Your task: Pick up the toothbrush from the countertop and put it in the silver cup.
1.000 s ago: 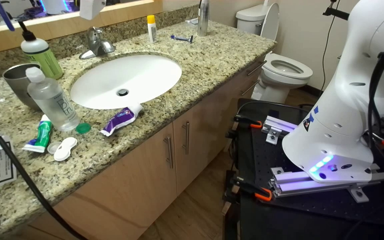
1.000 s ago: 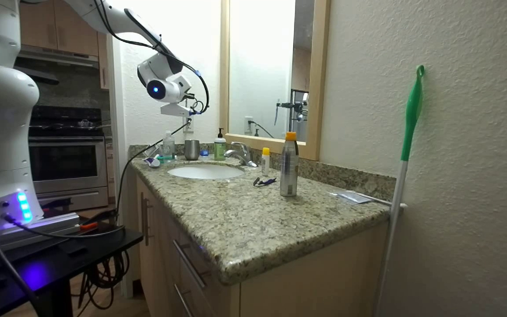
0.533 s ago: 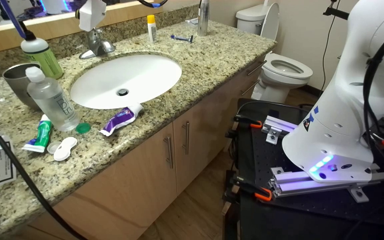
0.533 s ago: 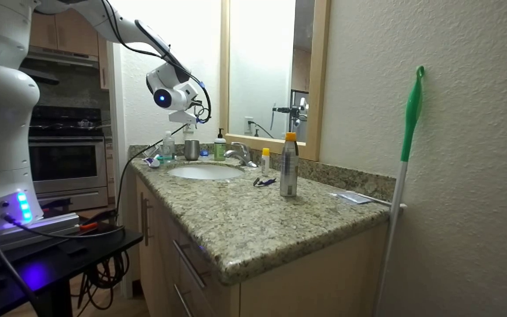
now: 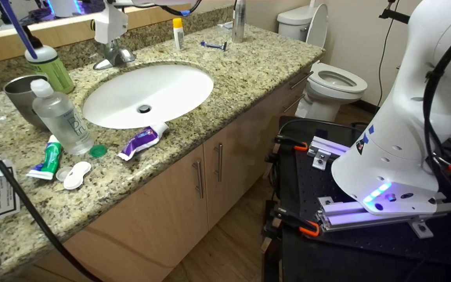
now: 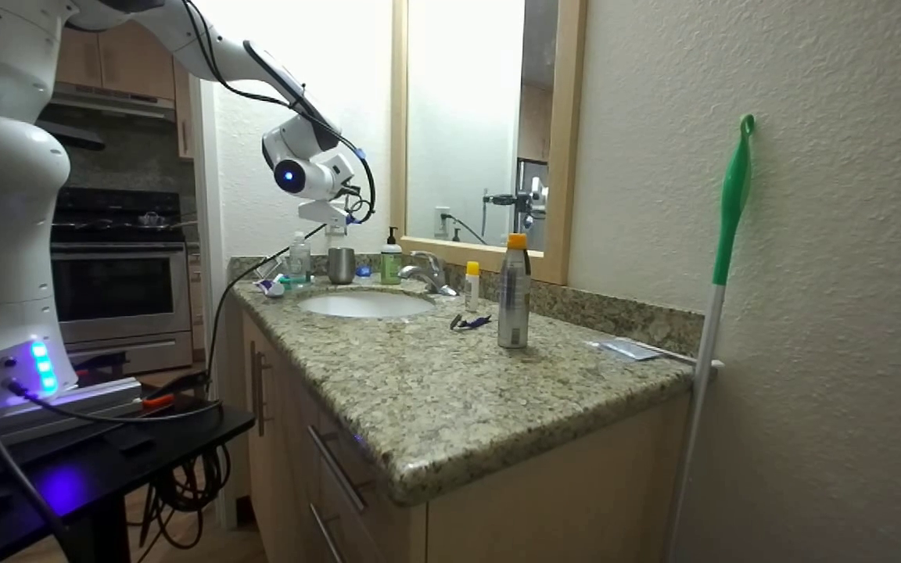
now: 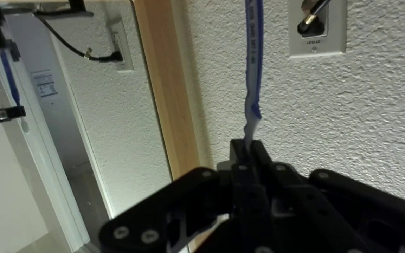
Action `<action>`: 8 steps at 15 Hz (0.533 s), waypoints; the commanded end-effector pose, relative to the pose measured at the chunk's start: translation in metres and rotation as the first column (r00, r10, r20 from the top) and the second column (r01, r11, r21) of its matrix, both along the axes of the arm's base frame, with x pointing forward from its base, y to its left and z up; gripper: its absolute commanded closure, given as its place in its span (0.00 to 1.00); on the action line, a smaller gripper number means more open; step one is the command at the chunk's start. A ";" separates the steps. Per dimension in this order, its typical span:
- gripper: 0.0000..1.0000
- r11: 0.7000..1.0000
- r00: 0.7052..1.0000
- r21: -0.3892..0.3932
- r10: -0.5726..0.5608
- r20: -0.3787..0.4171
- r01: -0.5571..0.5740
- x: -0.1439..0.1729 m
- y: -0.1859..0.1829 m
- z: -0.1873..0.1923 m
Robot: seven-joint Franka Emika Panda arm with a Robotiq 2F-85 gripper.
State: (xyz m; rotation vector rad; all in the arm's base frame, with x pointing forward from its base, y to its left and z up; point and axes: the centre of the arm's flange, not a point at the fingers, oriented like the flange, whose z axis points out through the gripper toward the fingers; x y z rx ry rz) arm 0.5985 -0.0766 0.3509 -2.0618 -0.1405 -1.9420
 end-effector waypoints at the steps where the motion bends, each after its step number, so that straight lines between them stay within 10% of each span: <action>1: 0.98 0.999 0.999 0.047 -0.009 -0.048 0.011 0.000 0.005 -0.017; 8: 0.98 0.999 0.997 0.029 0.041 0.058 -0.043 0.009 0.010 -0.023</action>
